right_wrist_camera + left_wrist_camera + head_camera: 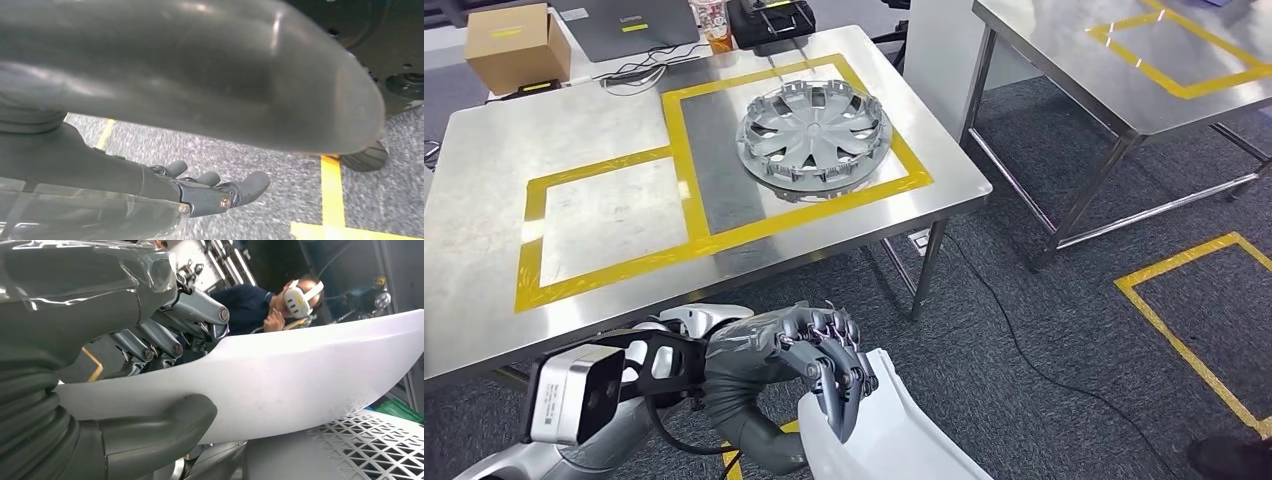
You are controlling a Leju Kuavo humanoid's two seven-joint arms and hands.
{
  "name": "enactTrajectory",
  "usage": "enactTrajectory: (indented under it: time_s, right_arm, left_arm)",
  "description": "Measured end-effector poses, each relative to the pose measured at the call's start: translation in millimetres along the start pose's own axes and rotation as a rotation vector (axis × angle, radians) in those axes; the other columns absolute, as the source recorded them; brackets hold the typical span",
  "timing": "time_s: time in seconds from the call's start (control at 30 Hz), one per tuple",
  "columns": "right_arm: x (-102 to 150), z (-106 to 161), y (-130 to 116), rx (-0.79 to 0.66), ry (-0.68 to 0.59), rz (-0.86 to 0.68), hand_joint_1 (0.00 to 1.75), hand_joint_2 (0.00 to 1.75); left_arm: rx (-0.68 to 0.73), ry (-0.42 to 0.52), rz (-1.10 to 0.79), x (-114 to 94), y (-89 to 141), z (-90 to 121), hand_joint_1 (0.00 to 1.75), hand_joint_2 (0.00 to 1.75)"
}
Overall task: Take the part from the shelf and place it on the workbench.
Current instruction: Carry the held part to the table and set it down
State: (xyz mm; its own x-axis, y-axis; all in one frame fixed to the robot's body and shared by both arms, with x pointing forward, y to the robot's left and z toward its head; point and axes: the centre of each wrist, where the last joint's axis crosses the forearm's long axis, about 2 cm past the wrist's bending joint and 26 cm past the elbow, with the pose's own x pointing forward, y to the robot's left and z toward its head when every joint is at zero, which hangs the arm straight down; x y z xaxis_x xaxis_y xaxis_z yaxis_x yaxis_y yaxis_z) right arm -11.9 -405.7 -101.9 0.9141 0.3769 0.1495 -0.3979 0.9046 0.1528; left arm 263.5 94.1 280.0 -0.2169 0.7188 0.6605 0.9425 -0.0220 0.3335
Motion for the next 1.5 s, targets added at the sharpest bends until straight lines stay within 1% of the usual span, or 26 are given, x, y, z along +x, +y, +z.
enactTrajectory:
  time_s: [0.4, 0.7, 0.9, 1.23, 1.33, 1.5]
  right_arm:
    - [-1.6, -0.1, 1.5, 0.008, 0.003, -0.001, 0.00, 0.00]
    - [6.9, -1.8, 0.9, 0.017, -0.025, 0.010, 0.00, 0.00]
    - [3.5, -2.0, 3.6, 0.023, -0.018, 0.014, 0.00, 0.00]
    - [7.6, -3.6, 5.4, 0.029, -0.023, 0.020, 0.00, 0.00]
    - [2.8, -2.3, 4.6, 0.025, -0.015, 0.017, 0.00, 0.00]
    - [-0.6, -1.1, 3.0, -0.009, -0.023, -0.004, 0.00, 0.00]
  left_arm:
    - [-0.002, -0.012, 0.005, -0.1, -0.4, -3.3, 1.69, 1.75]
    - [0.008, -0.006, -0.002, 0.6, 0.4, -1.9, 1.69, 1.75]
    - [0.011, -0.002, -0.002, 0.6, 0.0, -1.0, 1.69, 1.75]
    - [0.011, -0.009, -0.009, 2.8, 2.0, -3.5, 1.69, 1.75]
    - [0.018, -0.016, -0.004, 1.9, 0.8, -5.5, 1.69, 1.75]
    - [0.055, 0.012, -0.006, -1.2, -0.3, 1.0, 1.69, 1.75]
